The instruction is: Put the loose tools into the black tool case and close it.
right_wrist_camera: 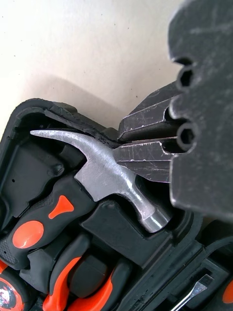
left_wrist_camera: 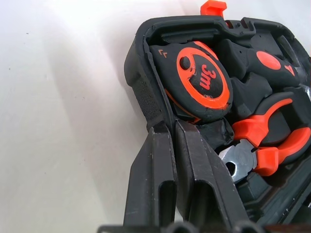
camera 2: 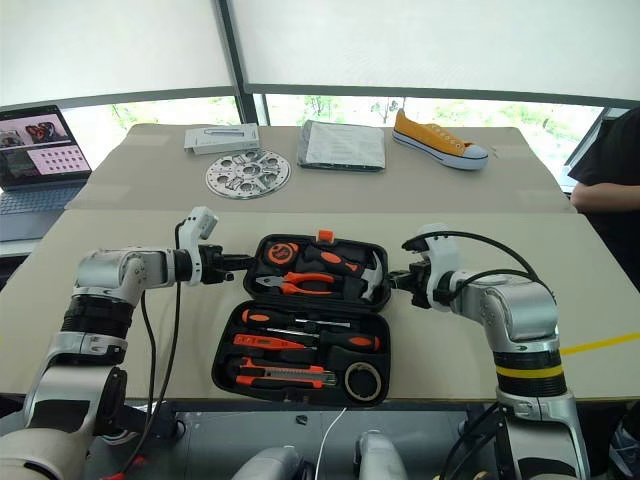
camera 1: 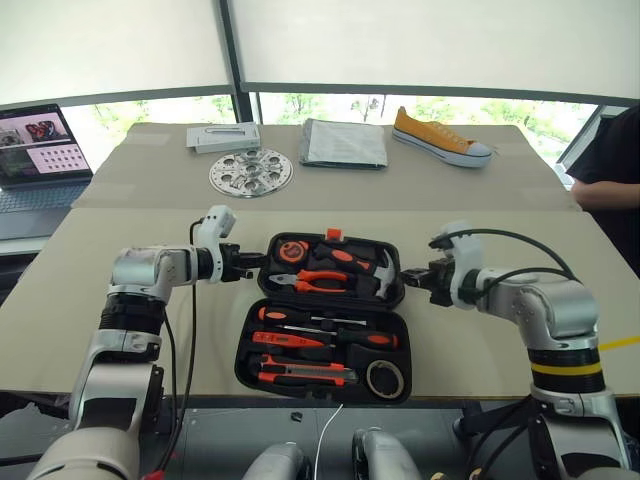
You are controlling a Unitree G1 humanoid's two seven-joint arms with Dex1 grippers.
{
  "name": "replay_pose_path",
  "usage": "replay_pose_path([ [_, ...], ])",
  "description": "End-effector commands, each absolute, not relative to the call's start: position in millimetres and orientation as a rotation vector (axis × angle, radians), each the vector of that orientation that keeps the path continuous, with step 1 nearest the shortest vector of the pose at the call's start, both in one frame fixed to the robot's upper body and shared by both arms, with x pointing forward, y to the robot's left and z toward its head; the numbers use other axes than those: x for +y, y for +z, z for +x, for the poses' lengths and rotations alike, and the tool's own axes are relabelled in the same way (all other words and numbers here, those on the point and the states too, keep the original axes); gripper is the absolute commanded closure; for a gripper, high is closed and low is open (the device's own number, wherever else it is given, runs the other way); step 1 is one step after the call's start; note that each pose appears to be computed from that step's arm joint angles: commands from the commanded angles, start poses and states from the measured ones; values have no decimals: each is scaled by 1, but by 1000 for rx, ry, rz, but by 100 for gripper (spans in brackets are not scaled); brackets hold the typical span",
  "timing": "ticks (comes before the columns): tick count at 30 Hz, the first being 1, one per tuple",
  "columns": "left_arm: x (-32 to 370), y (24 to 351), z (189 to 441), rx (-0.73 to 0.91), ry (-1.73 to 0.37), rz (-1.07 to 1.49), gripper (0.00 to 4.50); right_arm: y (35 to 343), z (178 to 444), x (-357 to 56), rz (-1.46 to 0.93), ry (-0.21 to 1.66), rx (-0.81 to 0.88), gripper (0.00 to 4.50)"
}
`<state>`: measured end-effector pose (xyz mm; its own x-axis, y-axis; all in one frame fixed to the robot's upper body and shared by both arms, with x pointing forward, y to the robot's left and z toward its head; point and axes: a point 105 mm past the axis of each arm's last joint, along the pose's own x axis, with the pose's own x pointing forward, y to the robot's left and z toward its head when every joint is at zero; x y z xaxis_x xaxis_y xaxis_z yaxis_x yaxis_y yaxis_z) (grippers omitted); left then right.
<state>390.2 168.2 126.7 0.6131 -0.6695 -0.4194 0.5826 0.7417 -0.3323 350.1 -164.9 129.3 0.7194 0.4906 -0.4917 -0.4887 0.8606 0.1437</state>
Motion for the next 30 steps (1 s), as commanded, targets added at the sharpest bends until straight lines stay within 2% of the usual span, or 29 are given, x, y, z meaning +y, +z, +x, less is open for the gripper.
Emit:
replay_pose_path([
  [1,165,157,402,332,-734,-108,450,172,370,-162,-71,519,333,446],
  [5,158,192,407,126,-756,-83,450,206,385,-162,-115,470,162,446],
  [9,149,203,397,9,-821,7,450,214,390,-168,-205,426,64,446],
  [14,144,194,381,-81,-858,180,450,203,384,-159,-424,456,-36,446],
  [20,153,170,368,-136,-766,321,450,157,364,-157,-501,474,-50,446],
  [25,160,173,355,-151,-729,295,450,164,348,-170,-430,465,-73,446],
  [26,161,175,351,-151,-729,278,450,167,345,-172,-415,472,-79,411],
  [30,163,181,336,-151,-728,242,310,179,324,-173,-370,541,-82,274],
])
